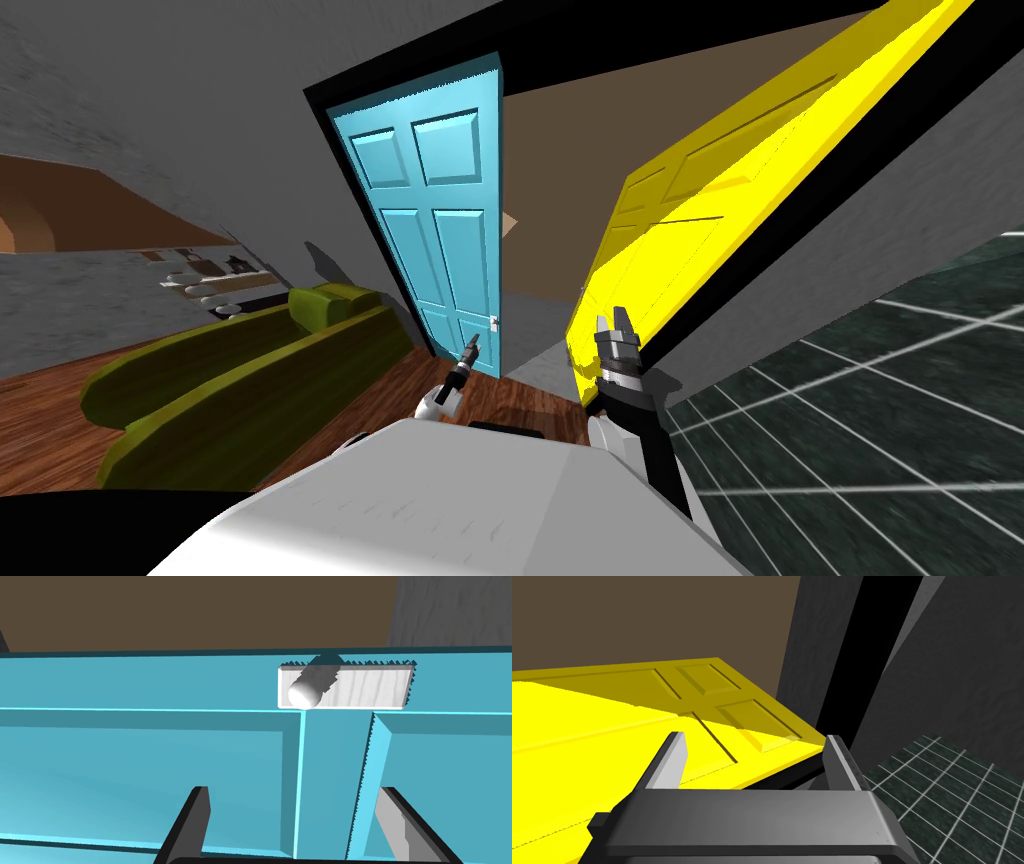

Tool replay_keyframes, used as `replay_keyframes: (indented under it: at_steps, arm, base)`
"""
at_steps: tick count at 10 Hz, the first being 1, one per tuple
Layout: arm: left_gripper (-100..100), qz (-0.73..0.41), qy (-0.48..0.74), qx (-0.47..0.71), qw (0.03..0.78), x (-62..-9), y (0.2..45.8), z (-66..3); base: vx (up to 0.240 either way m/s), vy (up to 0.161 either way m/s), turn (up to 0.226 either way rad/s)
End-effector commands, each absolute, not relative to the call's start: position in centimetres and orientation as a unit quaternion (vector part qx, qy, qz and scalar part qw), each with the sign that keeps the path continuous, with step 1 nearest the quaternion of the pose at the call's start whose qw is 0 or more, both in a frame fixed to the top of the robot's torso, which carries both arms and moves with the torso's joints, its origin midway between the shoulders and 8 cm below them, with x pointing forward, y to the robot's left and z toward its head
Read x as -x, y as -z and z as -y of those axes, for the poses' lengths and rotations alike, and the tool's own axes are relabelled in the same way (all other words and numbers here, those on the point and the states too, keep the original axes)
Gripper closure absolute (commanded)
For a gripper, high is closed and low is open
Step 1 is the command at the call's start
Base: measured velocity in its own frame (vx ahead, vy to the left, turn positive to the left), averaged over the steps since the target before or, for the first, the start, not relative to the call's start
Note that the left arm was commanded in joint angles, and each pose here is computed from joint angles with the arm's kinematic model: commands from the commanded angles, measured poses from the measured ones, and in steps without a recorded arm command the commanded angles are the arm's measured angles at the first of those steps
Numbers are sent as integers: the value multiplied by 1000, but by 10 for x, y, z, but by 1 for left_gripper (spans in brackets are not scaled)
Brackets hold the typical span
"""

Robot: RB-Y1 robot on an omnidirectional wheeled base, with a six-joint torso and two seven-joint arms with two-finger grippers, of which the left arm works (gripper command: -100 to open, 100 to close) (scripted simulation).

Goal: Push the door open

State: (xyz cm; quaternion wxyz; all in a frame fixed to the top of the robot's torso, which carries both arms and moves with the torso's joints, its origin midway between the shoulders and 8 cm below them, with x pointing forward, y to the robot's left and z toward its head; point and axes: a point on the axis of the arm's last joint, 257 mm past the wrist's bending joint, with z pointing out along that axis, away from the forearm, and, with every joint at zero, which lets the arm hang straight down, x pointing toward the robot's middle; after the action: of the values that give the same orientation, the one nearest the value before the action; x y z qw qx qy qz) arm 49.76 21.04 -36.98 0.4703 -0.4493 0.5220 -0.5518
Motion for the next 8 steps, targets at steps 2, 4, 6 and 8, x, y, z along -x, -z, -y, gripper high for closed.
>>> replay_keyframes:
  at_steps: [2, 4, 6, 8]
  arm:
    - [-100, -533, 544, 455, 462, -495, 384, -210]
    - [-100, -539, 539, 458, 458, -493, 391, -209]
    - [-100, -537, 539, 458, 460, -493, 390, -210]
    - [-100, -536, 538, 460, 461, -493, 390, -211]
  base:
    - [76, 4, -60]
    - [99, 18, -58]
    - [82, -8, -16]
    - [209, -24, -29]
